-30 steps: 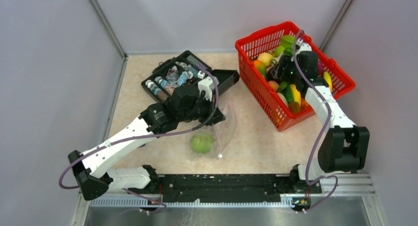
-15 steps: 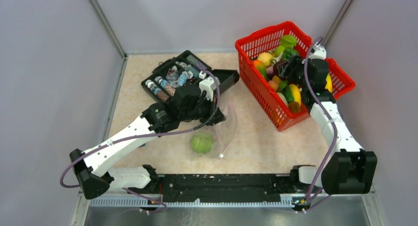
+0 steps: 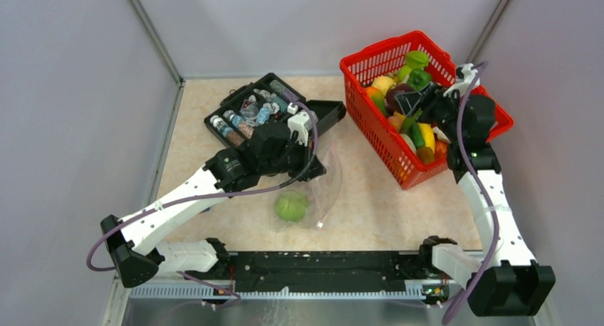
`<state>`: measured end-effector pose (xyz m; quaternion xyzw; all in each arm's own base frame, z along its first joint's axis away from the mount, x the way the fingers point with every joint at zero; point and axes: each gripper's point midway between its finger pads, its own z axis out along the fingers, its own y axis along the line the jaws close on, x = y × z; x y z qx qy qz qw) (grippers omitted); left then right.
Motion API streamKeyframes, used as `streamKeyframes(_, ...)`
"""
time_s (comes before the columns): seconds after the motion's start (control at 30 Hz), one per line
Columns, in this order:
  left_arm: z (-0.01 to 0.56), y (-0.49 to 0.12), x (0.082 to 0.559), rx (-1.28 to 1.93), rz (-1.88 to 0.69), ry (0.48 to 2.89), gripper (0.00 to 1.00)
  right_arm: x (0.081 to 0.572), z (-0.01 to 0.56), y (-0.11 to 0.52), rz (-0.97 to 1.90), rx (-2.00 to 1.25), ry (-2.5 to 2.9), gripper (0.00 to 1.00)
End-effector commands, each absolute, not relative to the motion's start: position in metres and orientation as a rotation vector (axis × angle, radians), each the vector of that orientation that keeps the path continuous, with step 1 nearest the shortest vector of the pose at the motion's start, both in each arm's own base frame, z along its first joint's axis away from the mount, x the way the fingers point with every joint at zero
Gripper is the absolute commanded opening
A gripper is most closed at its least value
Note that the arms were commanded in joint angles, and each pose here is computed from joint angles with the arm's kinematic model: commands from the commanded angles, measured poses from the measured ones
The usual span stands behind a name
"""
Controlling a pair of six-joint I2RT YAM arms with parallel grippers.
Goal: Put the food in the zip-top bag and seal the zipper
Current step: Pick up the fake vegetable from the bin, then place the fake vegetable in the zipper food storage bag.
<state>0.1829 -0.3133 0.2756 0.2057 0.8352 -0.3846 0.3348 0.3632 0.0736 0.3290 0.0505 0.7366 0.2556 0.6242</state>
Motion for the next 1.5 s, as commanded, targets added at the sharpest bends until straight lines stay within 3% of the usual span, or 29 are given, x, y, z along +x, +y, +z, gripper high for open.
streamKeyframes(0.0, 0.287, -0.311, 0.183, 0.524, -1.015, 2.130, 0.00, 0.324, 0.369, 0.112, 0.821, -0.083, 1.593, 0.22)
streamKeyframes(0.33, 0.289, -0.312, 0.185, 0.504, -1.021, 2.117, 0.00, 0.246, 0.386, 0.157, 1.137, -0.393, 1.513, 0.21)
streamKeyframes(0.77, 0.290, -0.314, 0.188, 0.496, -1.024, 2.110, 0.00, 0.173, 0.350, 0.238, 1.372, -0.782, 1.499, 0.21)
streamKeyframes(1.03, 0.291, -0.311, 0.188, 0.493, -1.015, 2.105, 0.00, 0.167, 0.314, 0.258, 1.397, -0.848, 1.587, 0.20)
streamKeyframes(1.47, 0.293, -0.308, 0.188, 0.486, -1.002, 2.104, 0.00, 0.204, 0.264, 0.237, 1.079, -0.710, 1.873, 0.20)
